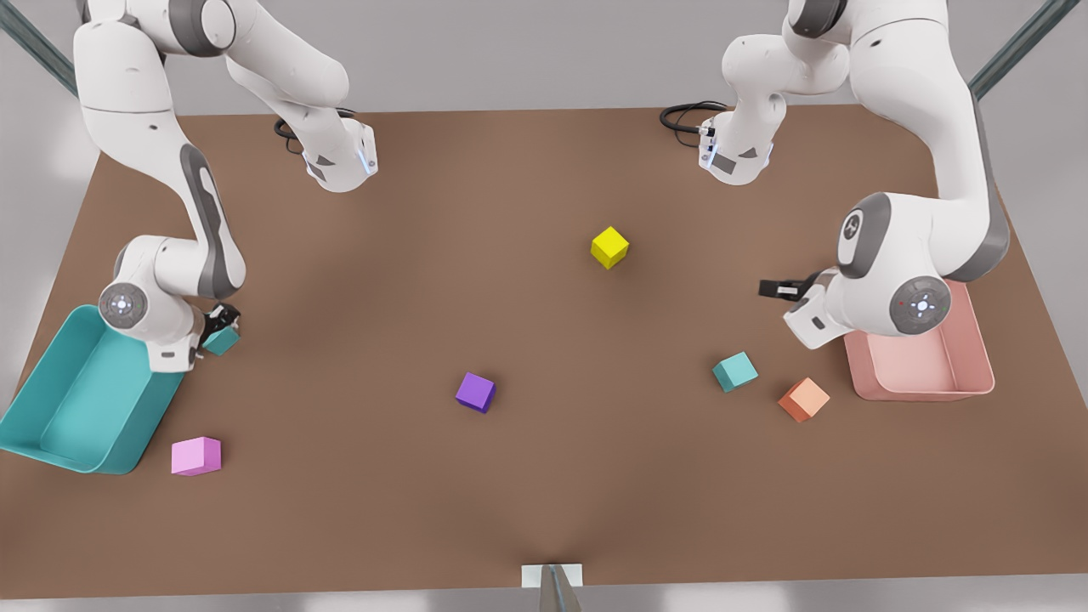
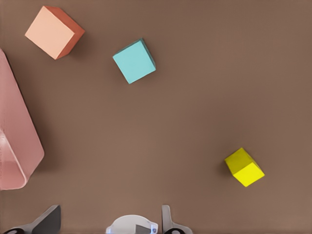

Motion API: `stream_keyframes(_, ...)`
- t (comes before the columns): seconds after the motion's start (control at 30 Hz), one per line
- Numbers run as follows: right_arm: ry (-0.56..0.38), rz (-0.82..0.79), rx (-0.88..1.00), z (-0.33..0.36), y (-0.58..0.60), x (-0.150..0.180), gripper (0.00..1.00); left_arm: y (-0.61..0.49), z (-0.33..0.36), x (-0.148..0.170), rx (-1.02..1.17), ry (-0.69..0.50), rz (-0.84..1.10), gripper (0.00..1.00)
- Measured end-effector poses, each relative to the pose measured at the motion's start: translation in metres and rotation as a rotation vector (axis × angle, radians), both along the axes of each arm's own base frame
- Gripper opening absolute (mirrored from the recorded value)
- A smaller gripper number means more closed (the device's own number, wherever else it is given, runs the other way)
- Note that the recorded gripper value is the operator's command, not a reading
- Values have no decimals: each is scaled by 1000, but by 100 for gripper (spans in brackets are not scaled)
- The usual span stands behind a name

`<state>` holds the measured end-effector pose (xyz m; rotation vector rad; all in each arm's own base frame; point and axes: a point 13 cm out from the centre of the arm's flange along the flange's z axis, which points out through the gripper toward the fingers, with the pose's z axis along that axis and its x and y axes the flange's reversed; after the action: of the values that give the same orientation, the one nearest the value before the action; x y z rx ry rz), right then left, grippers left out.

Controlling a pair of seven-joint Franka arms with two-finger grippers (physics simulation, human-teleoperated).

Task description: Stack the two blue cubes on top of each other

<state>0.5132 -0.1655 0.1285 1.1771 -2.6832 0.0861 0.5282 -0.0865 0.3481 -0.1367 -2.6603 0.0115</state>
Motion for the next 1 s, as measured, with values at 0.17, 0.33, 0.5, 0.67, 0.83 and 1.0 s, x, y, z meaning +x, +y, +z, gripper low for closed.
stream_keyframes(0.17, 6, -14, 21, -10, -15, -14, 100, 4, -9, 1, 9, 15, 0, 100)
stream_keyframes(0.33, 13, -14, 38, -17, -19, -21, 100, 18, -7, 8, 7, 4, 25, 100)
stream_keyframes(0.5, 17, -10, 47, -24, -24, -24, 100, 15, -6, 9, 5, 2, 18, 100)
stream_keyframes(0.67, 17, -4, 53, -30, -28, -25, 100, 23, -1, 13, 8, -13, 29, 100)
stream_keyframes(0.83, 16, 7, 57, -34, -29, -24, 100, 29, -2, 13, 12, -12, 35, 100)
stream_keyframes(1.0, 9, 16, 58, -36, -30, -22, 100, 35, -2, 14, 12, -11, 44, 100)
